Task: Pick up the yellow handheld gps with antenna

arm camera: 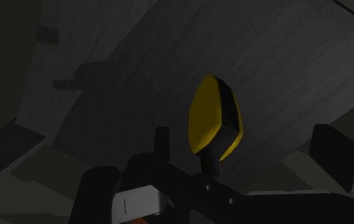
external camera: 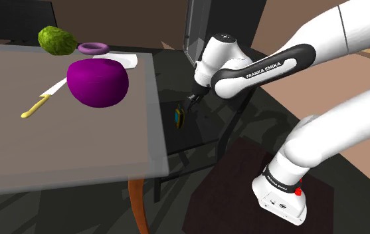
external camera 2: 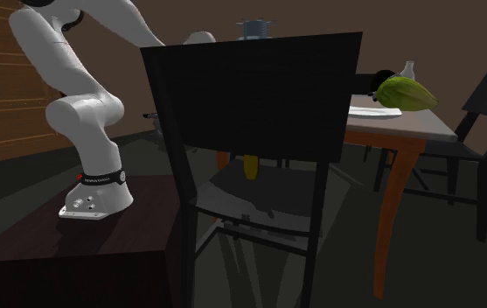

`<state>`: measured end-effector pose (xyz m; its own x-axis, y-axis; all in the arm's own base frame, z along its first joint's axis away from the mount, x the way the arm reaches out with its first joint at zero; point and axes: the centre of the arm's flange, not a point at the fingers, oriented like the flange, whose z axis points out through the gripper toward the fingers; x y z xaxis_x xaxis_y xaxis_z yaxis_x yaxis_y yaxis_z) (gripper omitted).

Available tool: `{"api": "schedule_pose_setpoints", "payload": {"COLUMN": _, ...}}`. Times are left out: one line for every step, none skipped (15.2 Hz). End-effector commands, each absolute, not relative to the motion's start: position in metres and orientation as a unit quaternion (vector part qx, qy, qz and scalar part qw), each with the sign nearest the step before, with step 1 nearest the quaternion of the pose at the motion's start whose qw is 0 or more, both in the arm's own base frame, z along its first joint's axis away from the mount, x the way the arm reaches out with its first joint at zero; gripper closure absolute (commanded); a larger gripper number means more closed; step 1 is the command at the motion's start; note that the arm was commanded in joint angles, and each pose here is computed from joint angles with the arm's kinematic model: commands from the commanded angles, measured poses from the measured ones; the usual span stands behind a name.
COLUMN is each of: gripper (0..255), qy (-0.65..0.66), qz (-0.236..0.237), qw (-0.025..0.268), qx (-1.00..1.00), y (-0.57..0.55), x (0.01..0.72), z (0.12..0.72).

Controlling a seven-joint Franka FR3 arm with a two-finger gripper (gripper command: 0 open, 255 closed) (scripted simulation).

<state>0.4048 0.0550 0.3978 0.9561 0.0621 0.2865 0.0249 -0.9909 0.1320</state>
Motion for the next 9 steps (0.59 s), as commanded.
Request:
{"api": "schedule_pose_setpoints", "payload": {"gripper": 0, "qy": 0.017, "qz": 0.159, "qw": 0.071, "qx": 0.984, "y": 0.060, "x": 0.417, "z": 0.376}}
{"api": "schedule_pose_setpoints", "payload": {"gripper": 0, "qy": 0.014, "qz": 0.165, "qw": 0.076, "qx": 0.983, "y": 0.061, "x": 0.424, "z": 0.365}}
{"api": "schedule_pose_setpoints", "payload": {"gripper": 0, "qy": 0.011, "qz": 0.170, "qw": 0.080, "qx": 0.982, "y": 0.062, "x": 0.431, "z": 0.354}}
{"api": "schedule_pose_setpoints", "payload": {"gripper": 0, "qy": 0.009, "qz": 0.175, "qw": 0.085, "qx": 0.981, "y": 0.062, "x": 0.438, "z": 0.344}}
{"api": "schedule_pose_setpoints", "payload": {"gripper": 0, "qy": 0.007, "qz": 0.178, "qw": 0.087, "qx": 0.980, "y": 0.063, "x": 0.442, "z": 0.339}}
{"api": "schedule_pose_setpoints", "payload": {"gripper": 0, "qy": 0.007, "qz": 0.178, "qw": 0.087, "qx": 0.980, "y": 0.063, "x": 0.442, "z": 0.333}}
{"api": "schedule_pose_setpoints", "payload": {"gripper": 0, "qy": 0.007, "qz": 0.178, "qw": 0.087, "qx": 0.980, "y": 0.063, "x": 0.442, "z": 0.328}}
{"api": "schedule_pose_setpoints", "payload": {"gripper": 0, "qy": 0.007, "qz": 0.178, "qw": 0.087, "qx": 0.980, "y": 0.063, "x": 0.442, "z": 0.323}}
{"api": "schedule_pose_setpoints", "payload": {"gripper": 0, "qy": 0.007, "qz": 0.178, "qw": 0.087, "qx": 0.980, "y": 0.063, "x": 0.442, "z": 0.317}}
